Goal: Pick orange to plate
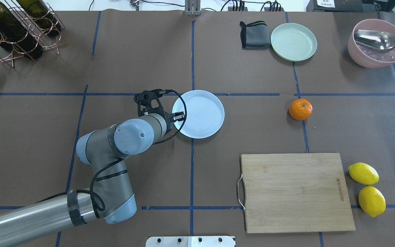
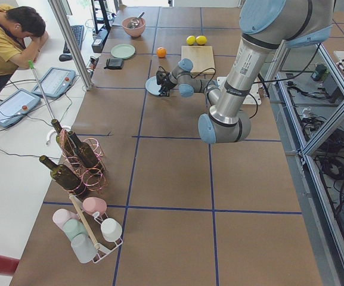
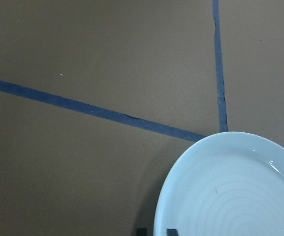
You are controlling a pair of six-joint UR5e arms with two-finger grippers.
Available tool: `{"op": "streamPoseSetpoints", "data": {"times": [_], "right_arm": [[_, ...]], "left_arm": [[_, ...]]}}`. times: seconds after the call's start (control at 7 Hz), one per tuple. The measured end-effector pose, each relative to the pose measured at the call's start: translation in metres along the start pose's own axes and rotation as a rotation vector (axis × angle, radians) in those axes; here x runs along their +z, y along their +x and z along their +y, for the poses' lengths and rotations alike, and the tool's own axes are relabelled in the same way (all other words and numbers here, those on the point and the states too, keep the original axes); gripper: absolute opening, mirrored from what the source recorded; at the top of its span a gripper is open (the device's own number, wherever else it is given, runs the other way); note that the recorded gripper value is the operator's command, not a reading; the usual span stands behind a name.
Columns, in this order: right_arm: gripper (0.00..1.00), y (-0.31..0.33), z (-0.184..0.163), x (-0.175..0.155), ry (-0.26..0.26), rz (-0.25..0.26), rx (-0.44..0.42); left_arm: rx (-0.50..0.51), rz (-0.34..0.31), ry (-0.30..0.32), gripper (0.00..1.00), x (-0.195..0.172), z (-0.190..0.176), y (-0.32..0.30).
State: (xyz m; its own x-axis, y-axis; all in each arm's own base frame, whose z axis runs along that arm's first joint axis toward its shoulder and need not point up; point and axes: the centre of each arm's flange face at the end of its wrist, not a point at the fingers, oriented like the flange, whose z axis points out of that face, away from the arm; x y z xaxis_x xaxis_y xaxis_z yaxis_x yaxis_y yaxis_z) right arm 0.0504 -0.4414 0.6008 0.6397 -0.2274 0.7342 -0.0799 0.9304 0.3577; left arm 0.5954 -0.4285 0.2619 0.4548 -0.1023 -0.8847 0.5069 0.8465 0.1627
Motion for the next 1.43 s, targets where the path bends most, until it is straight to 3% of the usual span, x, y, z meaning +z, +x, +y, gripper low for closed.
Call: {"op": "streamPoseSetpoints", "data": {"times": [0.29,0.57,0.71,1.0,1.43], "right_arm": [[1.00,-0.003,-0.001,-0.003,0.025,-0.003,-0.024],[1.00,-0.018,-0.006,-0.002,0.078,-0.023,-0.102],[1.00,-0.026,-0.008,0.001,0.089,-0.033,-0.132],[1.00,-0.052,-0.020,0.017,0.078,-0.063,-0.135],[1.00,-0.131,-0.082,0.062,0.004,-0.072,-0.150]], "left_arm": [[0.134,0.016,-0.013,1.00,-0.035,-0.040,-0.021],[0.394,-0.018,-0.077,1.00,-0.104,-0.131,-0.092],[0.496,-0.034,-0.115,1.00,-0.139,-0.187,-0.149],[0.537,-0.070,-0.241,1.00,-0.208,-0.281,-0.317],[0.583,-0.247,-0.378,1.00,-0.294,-0.340,-0.542]]}}
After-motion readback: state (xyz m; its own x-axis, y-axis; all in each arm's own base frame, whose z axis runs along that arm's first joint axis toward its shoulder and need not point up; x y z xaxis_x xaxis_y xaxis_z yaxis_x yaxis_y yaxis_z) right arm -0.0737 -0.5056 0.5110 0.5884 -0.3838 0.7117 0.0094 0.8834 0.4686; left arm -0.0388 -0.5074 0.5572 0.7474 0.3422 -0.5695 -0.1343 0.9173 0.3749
